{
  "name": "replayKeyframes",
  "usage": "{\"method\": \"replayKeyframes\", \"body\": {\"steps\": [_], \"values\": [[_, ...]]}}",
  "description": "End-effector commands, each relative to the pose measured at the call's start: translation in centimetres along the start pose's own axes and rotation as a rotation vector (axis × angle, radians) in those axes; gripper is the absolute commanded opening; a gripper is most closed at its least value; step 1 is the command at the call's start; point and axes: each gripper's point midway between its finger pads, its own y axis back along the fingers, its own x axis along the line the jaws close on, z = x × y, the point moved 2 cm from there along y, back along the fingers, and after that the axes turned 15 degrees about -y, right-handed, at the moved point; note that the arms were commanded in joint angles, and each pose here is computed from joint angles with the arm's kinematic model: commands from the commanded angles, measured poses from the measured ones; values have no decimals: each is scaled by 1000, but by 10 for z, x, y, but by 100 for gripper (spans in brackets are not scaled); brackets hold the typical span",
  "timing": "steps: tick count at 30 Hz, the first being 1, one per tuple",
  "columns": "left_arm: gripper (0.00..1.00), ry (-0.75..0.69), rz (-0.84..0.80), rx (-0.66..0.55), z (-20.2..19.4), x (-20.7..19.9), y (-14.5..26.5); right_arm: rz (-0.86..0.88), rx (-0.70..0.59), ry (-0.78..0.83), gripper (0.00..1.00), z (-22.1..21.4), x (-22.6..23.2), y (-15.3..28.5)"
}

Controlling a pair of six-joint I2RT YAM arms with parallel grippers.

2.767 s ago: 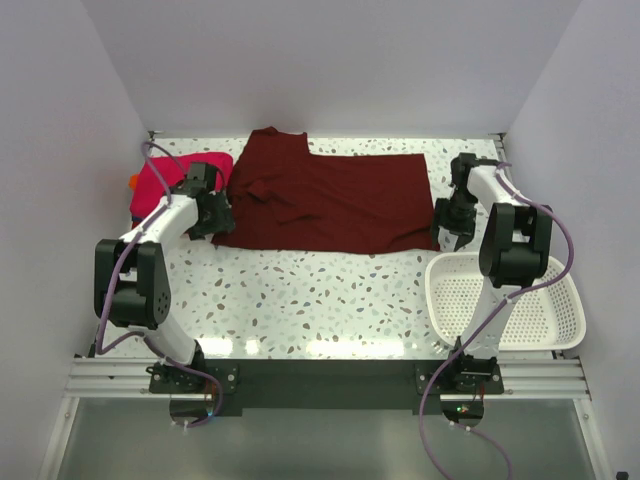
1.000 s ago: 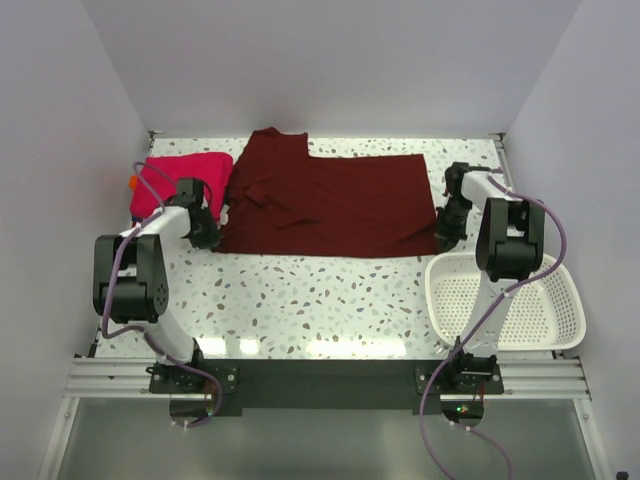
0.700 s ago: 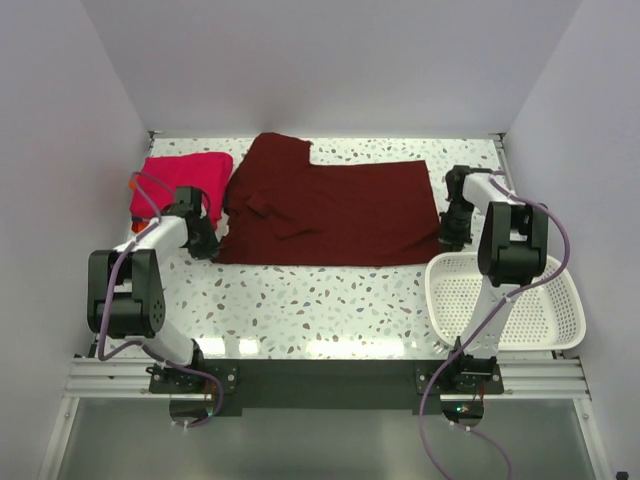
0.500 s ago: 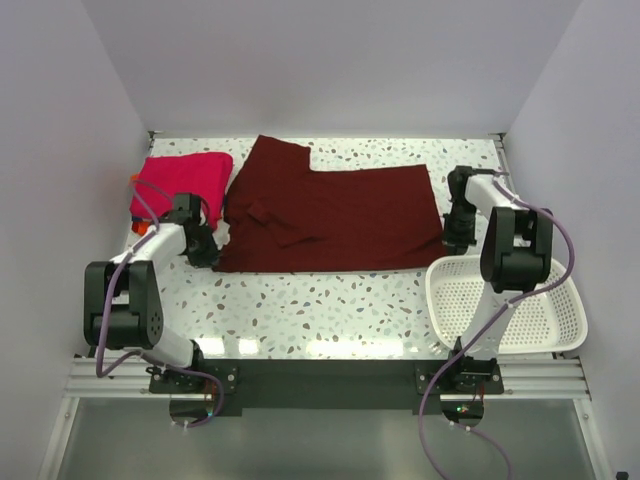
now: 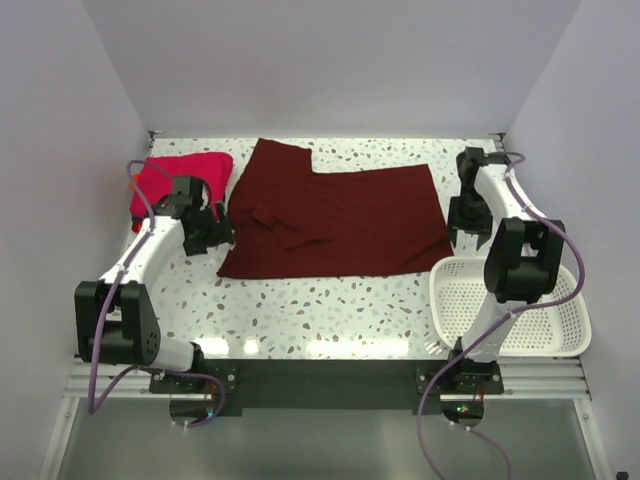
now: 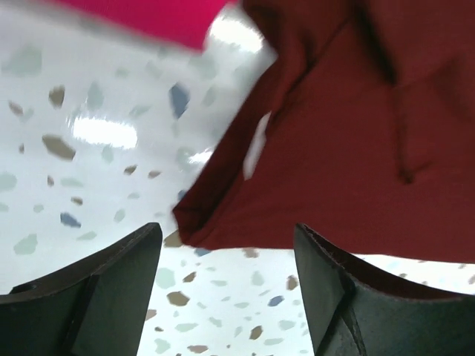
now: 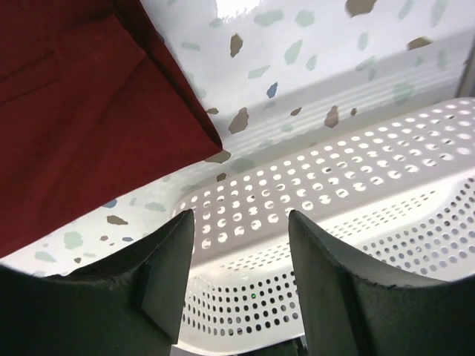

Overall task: Fold and stack the t-shirts
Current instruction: Fold the tshirt

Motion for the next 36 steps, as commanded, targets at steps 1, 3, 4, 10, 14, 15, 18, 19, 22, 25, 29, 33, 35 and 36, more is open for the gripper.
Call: {"method": "replayKeyframes", "body": {"steps": [1,3,4,10,14,15,18,19,22,25,29,33,35,36], "values": [[77,-55,-28,-124,43,-25,28,20,-101,-39,58,16,-10,42],[77,-60,-58,-159,54,-40,33,48,-119,-35,59,20,-5,48],[77,-87,-99,-177,57,-57,32,71,-138,-28,60,24,0,53],[75,-154,-264,-126,48,-130,10,246,-118,-1,60,34,37,52],[71,-194,-293,-120,49,-169,0,332,-87,-7,59,37,57,51],[71,-204,-277,-88,45,-173,-12,339,-93,-8,59,38,59,50],[67,-226,-242,-70,46,-185,-22,382,-83,3,59,37,66,50],[67,-239,-220,-50,42,-188,-32,393,-76,7,59,33,67,50],[64,-253,-153,-24,41,-190,-45,428,-61,17,59,27,71,49],[61,-240,-88,7,41,-187,-50,469,-52,19,59,20,73,50],[58,-253,-24,7,42,-179,-48,507,-44,2,59,11,77,47],[56,-262,-11,52,27,-174,-52,525,7,-13,59,-4,80,35],[54,-264,-17,68,18,-176,-55,521,10,-11,59,-5,79,33],[54,-267,-15,75,16,-176,-56,517,18,-8,59,-6,79,32]]}}
